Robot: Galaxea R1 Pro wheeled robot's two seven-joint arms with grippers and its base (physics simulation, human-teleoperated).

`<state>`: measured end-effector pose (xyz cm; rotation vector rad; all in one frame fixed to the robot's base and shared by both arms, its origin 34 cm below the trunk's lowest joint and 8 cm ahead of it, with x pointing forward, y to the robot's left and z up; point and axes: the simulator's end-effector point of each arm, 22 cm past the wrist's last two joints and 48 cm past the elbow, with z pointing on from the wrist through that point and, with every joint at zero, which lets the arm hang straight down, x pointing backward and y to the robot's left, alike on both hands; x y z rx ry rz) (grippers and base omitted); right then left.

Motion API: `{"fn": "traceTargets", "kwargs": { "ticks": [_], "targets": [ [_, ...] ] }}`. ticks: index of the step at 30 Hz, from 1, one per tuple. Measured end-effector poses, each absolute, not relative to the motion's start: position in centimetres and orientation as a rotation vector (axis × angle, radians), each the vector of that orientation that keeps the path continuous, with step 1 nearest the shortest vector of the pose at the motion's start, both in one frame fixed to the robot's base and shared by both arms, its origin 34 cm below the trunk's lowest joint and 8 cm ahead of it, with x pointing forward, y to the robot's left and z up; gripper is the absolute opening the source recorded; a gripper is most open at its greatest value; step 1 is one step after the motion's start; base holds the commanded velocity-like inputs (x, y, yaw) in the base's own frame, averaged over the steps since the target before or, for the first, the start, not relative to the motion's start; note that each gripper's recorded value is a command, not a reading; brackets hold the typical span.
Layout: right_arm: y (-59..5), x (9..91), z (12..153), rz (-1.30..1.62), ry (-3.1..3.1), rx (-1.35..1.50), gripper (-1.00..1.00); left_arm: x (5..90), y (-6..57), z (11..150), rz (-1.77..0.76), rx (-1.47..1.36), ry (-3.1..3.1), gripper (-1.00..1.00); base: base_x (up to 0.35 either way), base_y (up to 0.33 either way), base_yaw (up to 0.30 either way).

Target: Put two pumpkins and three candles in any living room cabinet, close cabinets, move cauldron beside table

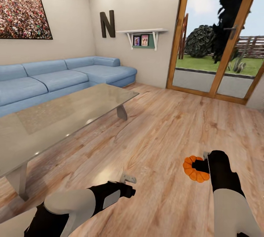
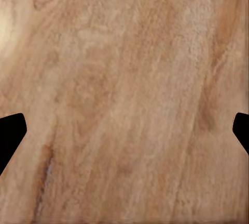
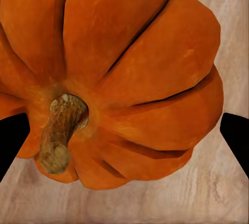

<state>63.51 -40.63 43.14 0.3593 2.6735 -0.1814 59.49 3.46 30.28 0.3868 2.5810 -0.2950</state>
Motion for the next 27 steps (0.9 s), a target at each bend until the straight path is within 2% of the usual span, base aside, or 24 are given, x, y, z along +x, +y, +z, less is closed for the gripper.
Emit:
{"fn": "traceTargets", "kwargs": {
  "ticks": [12, 27],
  "targets": [
    [-40.44, 63.54, 43.1, -0.178, 2.674, 0.358, -1.0, 59.48, 3.48, 30.26, -0.294, 0.388, 2.582, 1.0, -0.228, 0.004, -0.02],
    [-40.38, 63.54, 43.45, -0.178, 2.671, 0.357, -1.0, 59.66, 3.5, 30.62, -0.292, 0.388, 2.573, 1.0, -0.025, 0.003, -0.254]
  ]
}}
